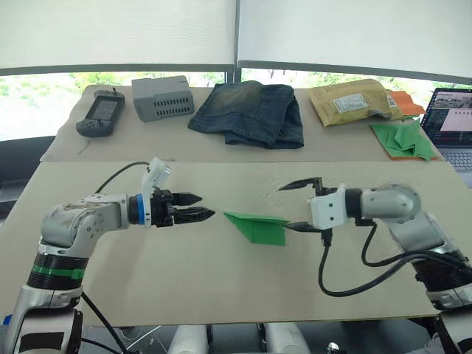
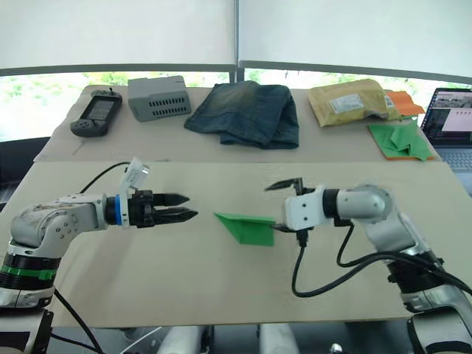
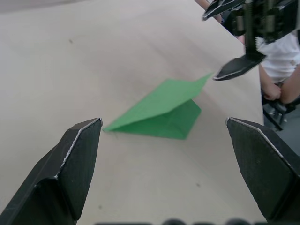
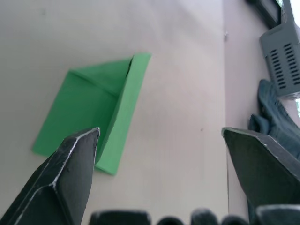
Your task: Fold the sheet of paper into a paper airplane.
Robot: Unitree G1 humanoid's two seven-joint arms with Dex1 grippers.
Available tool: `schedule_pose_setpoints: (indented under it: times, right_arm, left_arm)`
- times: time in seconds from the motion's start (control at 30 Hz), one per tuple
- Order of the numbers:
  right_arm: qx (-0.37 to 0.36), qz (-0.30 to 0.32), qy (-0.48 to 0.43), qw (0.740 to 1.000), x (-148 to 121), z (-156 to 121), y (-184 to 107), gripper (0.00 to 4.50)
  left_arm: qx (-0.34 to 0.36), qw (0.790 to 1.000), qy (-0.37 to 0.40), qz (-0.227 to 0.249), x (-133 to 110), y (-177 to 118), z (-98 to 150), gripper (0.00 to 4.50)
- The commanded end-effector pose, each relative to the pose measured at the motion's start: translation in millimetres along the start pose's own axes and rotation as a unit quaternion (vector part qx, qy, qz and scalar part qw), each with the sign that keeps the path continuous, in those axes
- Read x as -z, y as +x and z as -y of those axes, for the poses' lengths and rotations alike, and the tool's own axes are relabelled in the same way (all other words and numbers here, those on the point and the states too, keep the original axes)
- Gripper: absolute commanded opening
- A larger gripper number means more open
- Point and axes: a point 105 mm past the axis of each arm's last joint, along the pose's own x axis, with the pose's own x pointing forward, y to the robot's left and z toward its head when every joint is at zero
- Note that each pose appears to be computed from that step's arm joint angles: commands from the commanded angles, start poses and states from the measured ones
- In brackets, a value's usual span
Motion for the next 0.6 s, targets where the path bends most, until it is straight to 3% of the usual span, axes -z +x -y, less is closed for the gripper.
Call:
schedule_pose_setpoints:
  times: [0.03,0.07,0.13,0.23,0.33,0.5,0.53,0.6]
  right_arm:
    - [0.026,0.016,0.021,0.999,-22.2,18.7,-18.1,4.48]
    - [0.035,0.012,0.035,0.999,-22.7,20.9,-21.0,4.48]
    - [0.065,0.009,0.074,0.995,-22.8,27.4,-25.9,4.5]
    - [0.098,-0.007,0.115,0.988,-19.0,29.8,-29.8,4.5]
    - [0.127,-0.018,0.153,0.98,-16.0,27.2,-31.1,4.5]
    - [0.166,-0.046,0.191,0.966,-11.4,19.3,-29.7,4.5]
    - [0.173,-0.053,0.199,0.963,-9.9,17.1,-29.7,4.5]
    - [0.187,-0.063,0.211,0.957,-7.6,14.8,-30.5,4.5]
  left_arm:
    - [0.011,0.996,0.076,0.051,-25.9,11.7,1.8,4.5]
    - [0.006,0.994,0.096,0.056,-28.0,16.2,-0.2,4.5]
    - [0.012,0.988,0.131,0.078,-33.1,23.9,-1.6,3.95]
    - [0.014,0.984,0.161,0.072,-31.3,34.9,-7.8,2.98]
    - [0.019,0.984,0.172,0.051,-27.0,50.4,-15.1,2.0]
    - [0.081,0.979,0.186,-0.01,-3.9,81.7,-5.1,0.25]
    - [0.098,0.976,0.19,-0.034,6.0,85.4,-1.7,0.04]
    - [0.111,0.974,0.188,-0.058,16.2,90.4,1.1,0.04]
